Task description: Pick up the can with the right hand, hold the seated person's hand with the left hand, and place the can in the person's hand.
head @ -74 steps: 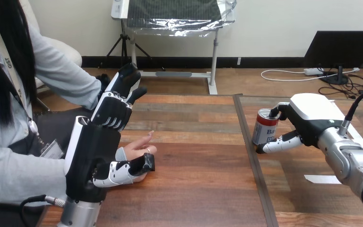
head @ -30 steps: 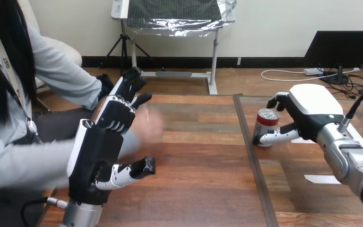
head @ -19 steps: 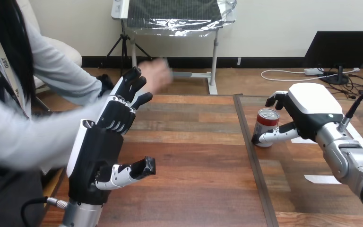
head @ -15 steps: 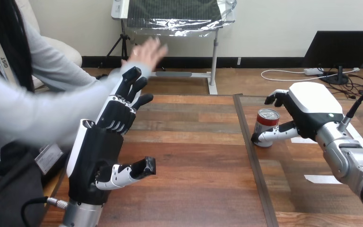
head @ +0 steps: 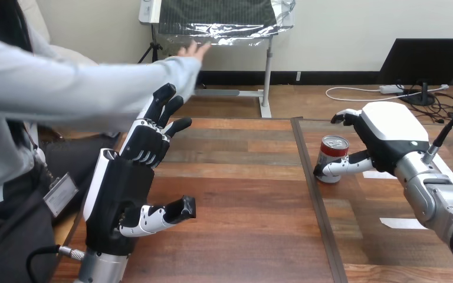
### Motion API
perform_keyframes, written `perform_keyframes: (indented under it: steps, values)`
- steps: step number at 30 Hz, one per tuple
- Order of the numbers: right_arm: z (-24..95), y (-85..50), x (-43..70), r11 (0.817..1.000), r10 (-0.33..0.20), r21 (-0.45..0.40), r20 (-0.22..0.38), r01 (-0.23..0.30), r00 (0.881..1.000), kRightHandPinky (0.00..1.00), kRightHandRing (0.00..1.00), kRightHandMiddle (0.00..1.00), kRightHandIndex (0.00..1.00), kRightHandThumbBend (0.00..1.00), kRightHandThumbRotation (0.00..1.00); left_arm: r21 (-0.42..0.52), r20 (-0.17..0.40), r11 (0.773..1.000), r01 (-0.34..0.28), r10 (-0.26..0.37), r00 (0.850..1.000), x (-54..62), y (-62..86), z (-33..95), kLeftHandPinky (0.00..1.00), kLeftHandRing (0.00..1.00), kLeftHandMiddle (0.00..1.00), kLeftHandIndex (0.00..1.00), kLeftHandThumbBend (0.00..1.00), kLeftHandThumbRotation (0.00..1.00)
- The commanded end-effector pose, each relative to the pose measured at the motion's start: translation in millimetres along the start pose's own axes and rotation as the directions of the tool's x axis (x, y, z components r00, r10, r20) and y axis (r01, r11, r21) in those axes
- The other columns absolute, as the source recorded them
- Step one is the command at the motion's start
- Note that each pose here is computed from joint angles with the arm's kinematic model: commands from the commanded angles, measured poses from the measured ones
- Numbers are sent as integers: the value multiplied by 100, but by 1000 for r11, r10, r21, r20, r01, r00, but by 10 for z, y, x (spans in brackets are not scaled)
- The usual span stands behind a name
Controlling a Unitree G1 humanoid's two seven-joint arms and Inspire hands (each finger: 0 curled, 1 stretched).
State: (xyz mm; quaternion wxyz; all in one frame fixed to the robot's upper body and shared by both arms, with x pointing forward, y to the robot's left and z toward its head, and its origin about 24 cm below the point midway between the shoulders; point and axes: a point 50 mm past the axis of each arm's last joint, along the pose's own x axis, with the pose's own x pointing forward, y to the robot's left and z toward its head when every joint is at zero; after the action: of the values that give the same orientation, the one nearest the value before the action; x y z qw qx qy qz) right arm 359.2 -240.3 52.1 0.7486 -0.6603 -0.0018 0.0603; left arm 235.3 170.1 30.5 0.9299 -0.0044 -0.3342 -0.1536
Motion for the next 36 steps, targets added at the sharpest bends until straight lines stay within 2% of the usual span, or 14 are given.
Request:
perform_keyframes:
  steps: [1,11,23,36]
  values:
    - [82,-254,127,997,-81,-6,18,81,997,90,91,82,82,100,61,24,77,1000,5,-7,997,182,33,57,87,95,97,93,100,53]
    - [80,-209,128,999,-47,-8,-1,47,999,91,91,82,83,100,63,9,75,1000,1,-1,997,170,24,60,87,95,96,93,100,52]
    - [98,-183,136,1000,-23,-6,-10,23,1000,92,91,82,83,100,60,8,75,1000,-1,1,997,160,16,68,87,95,97,93,100,52]
    - [70,-132,124,999,19,-35,-34,-21,999,93,92,83,84,100,62,13,81,1000,-2,1,997,148,5,80,87,96,97,93,100,51]
